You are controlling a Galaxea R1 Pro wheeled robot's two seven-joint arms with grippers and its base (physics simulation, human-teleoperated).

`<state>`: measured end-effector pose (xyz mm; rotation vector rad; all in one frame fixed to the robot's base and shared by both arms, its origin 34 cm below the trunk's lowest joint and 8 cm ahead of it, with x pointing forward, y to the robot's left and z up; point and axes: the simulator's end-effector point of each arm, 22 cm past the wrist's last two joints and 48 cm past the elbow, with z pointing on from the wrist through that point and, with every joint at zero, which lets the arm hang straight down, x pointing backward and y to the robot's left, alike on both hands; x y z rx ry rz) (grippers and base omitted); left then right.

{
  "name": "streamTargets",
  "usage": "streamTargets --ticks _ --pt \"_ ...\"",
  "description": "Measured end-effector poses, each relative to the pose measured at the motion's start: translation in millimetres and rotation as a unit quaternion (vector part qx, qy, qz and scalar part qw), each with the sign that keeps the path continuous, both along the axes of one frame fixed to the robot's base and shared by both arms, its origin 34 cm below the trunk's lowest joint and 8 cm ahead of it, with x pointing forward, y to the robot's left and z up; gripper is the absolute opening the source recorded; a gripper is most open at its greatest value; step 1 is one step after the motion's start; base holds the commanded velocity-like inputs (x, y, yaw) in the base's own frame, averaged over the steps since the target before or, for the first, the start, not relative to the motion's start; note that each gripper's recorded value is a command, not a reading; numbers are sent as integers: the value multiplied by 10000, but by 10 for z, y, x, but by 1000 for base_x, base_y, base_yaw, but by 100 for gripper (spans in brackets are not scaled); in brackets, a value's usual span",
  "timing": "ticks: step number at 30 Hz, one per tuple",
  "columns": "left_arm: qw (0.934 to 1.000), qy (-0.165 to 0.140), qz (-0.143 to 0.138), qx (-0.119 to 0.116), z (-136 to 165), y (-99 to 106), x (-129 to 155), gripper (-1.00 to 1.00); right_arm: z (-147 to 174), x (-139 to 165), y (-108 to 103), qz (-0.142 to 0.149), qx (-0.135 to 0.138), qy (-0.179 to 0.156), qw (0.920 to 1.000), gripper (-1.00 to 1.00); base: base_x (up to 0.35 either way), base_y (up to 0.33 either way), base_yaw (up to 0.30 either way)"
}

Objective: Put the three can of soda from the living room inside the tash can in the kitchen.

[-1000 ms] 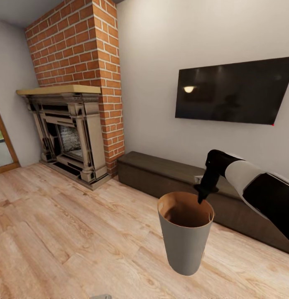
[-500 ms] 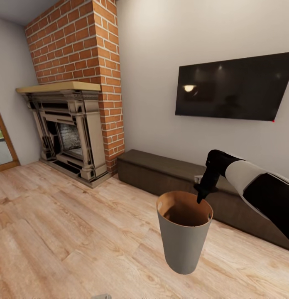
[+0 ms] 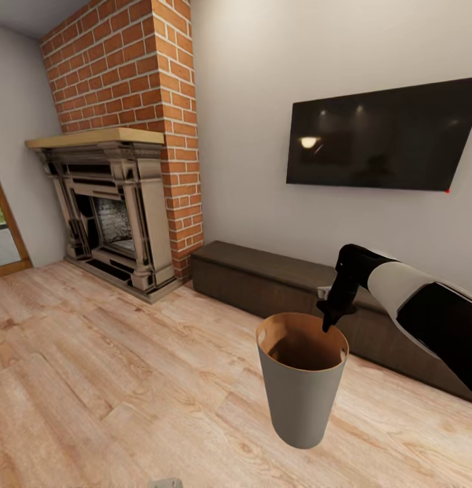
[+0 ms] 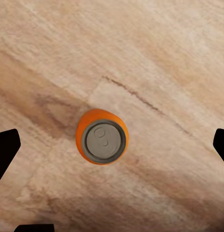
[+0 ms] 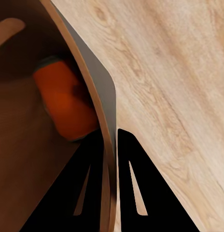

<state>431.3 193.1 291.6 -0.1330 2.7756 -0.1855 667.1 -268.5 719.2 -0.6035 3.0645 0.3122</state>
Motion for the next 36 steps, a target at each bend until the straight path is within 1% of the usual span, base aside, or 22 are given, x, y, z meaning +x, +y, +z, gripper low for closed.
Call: streamTargets --ticks 14,19,26,32,36 --pt "10000 -47 13 -2 -303 -1 -57 100 -309 -76 -5 -5 -5 -3 10000 -100 0 0 0" --pt "9999 -122 45 25 -418 27 -69 100 -420 -105 3 0 1 -3 10000 -100 0 0 0" --pt "9999 19 100 138 -684 130 -258 100 -577 -148 -18 -15 -7 -3 10000 -100 0 0 0" --pt "9998 12 113 154 -831 146 -306 100 -728 -197 -99 -1 -179 17 9998 -100 0 0 0" --pt "9998 -31 115 147 -856 125 -298 100 -769 -196 -89 -5 -156 32 9999 -100 0 0 0"
